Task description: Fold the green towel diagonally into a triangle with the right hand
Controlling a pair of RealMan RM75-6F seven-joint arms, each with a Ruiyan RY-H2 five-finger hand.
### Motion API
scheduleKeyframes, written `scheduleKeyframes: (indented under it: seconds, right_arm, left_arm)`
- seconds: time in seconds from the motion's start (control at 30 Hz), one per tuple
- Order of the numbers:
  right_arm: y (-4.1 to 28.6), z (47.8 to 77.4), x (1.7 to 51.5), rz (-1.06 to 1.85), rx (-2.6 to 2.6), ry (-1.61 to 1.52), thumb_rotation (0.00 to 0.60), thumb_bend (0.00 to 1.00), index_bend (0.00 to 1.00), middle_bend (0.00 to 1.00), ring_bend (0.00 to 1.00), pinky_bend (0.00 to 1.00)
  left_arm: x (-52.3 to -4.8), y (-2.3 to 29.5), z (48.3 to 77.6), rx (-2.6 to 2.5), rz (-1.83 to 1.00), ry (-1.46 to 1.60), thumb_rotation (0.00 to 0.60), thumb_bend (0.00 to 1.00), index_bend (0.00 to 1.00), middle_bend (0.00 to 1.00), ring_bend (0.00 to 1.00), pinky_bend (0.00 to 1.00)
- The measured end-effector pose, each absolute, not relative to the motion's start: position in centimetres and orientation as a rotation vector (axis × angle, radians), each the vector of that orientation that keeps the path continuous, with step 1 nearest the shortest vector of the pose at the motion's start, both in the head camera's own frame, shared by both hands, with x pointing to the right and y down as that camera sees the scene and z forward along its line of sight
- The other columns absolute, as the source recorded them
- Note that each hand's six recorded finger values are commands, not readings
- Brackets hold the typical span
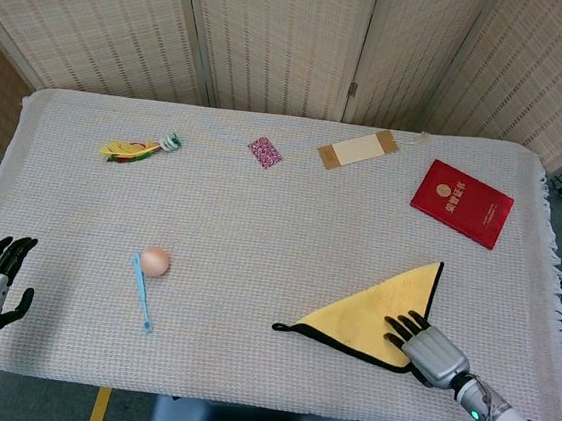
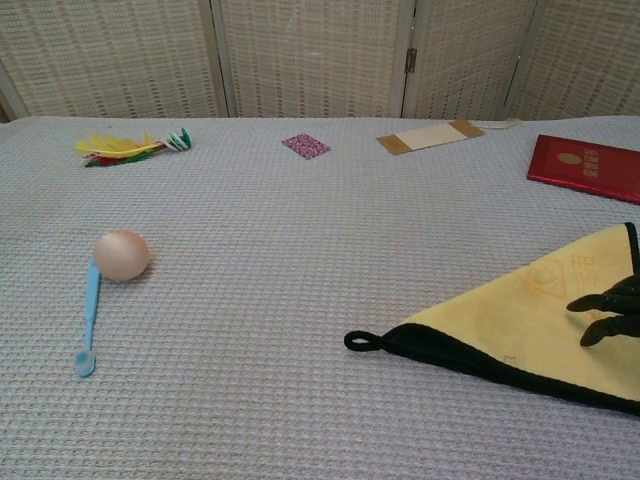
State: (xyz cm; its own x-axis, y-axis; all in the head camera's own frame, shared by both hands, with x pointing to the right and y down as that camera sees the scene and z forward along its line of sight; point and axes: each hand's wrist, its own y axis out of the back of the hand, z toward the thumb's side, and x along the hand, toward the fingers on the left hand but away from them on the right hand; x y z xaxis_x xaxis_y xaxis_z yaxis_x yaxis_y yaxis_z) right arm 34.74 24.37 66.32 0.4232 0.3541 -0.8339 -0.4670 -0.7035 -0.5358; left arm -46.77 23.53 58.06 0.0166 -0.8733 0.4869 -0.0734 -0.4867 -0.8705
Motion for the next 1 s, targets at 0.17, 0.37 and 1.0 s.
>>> scheduleKeyframes:
  seconds: [0.17,0.37,1.0]
  right_arm:
    - [24.1,64.5,35.1,1.371,-1.936,0.010,0.600,0.47,0.15,0.00,0.00,0.00]
    - [22.5,61.6,35.5,1.335,-1.936,-0.260,0.600,0.47,0.08,0.00,0.00,0.00]
    - [23.6,54.0,42.5,1.438,-1.484,-1.010,0.600,0.47,0.00,0.00,0.00,0.00]
  left_arm:
    - [-46.8,23.5,58.0,-1.634,-1.537,0.985,0.600,0.57,0.00,0.13,0.02,0.00]
    - [-46.5,23.6,58.1,-1.640,-1.535,0.972,0.600,0.57,0.00,0.13,0.02,0.00]
    - [-45.4,24.5,57.2,-1.678,-1.492,0.937,0.600,0.57,0.00,0.13,0.01,0.00]
